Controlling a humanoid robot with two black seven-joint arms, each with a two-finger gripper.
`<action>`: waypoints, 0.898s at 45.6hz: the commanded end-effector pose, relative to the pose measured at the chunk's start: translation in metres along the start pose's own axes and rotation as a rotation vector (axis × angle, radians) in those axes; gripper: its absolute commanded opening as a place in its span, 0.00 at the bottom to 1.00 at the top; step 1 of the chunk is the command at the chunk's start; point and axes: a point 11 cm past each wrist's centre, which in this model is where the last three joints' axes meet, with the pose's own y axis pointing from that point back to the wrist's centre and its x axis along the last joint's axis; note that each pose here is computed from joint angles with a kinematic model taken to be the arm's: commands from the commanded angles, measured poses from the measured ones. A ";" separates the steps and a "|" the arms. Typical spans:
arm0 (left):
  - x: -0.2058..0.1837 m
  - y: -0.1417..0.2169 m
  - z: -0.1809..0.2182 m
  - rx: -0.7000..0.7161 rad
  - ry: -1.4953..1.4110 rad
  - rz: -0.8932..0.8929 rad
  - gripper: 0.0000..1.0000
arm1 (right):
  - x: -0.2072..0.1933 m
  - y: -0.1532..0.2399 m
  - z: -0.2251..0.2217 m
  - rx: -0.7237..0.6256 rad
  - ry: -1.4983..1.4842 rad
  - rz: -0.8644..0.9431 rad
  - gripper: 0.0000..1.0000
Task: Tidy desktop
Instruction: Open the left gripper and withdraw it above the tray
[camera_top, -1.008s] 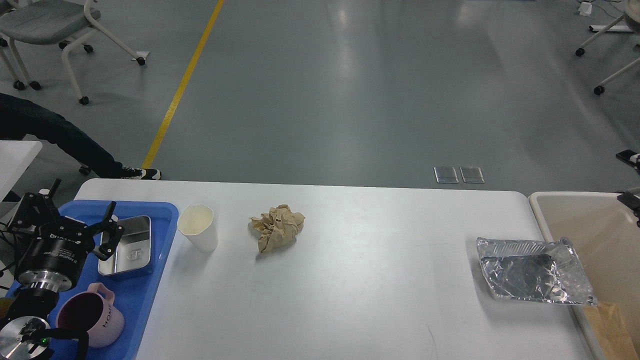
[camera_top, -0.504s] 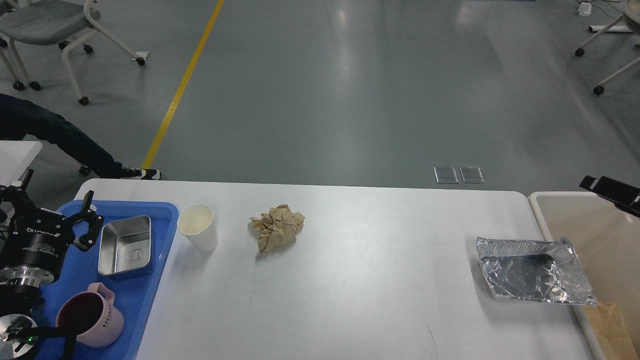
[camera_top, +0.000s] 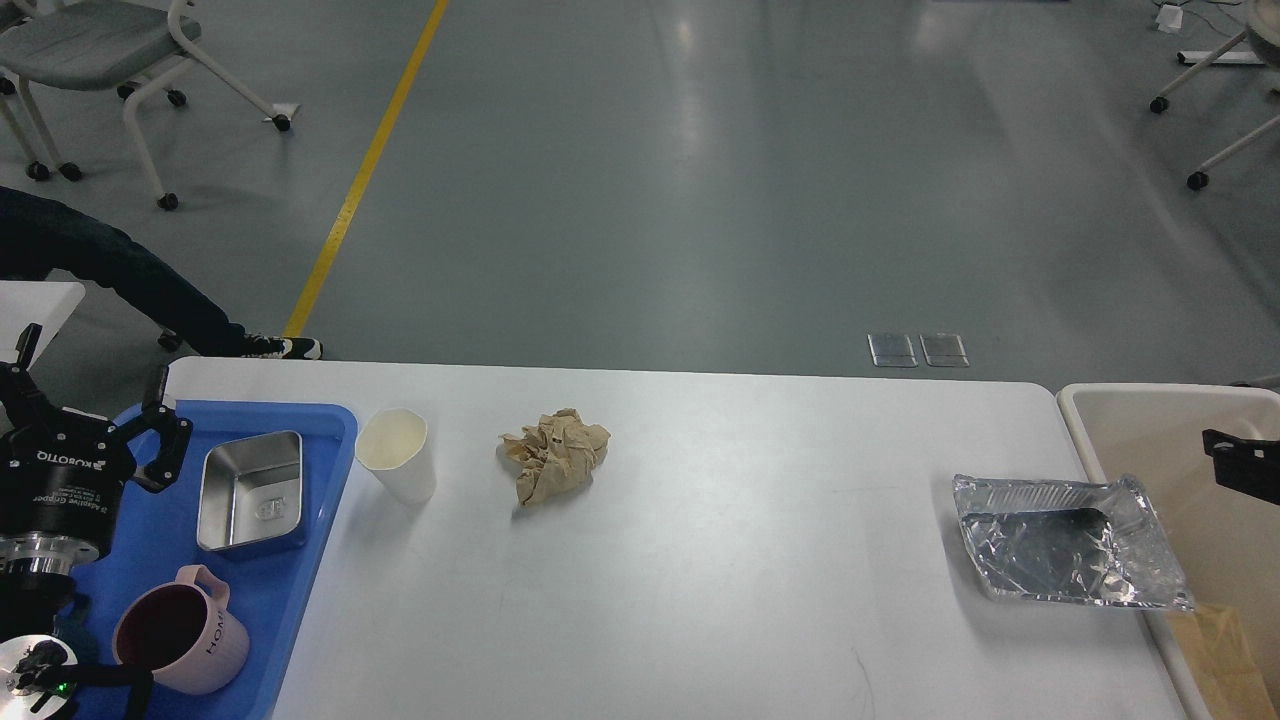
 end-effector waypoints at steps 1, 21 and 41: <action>0.002 0.003 -0.003 0.009 0.010 0.012 0.96 | -0.003 0.000 0.003 -0.024 0.062 -0.003 1.00; 0.001 0.010 -0.035 0.194 0.056 0.014 0.96 | -0.055 0.010 0.041 -0.094 0.195 -0.137 1.00; 0.005 0.011 -0.038 0.183 0.096 0.047 0.96 | -0.031 0.012 0.024 0.149 -0.118 0.062 1.00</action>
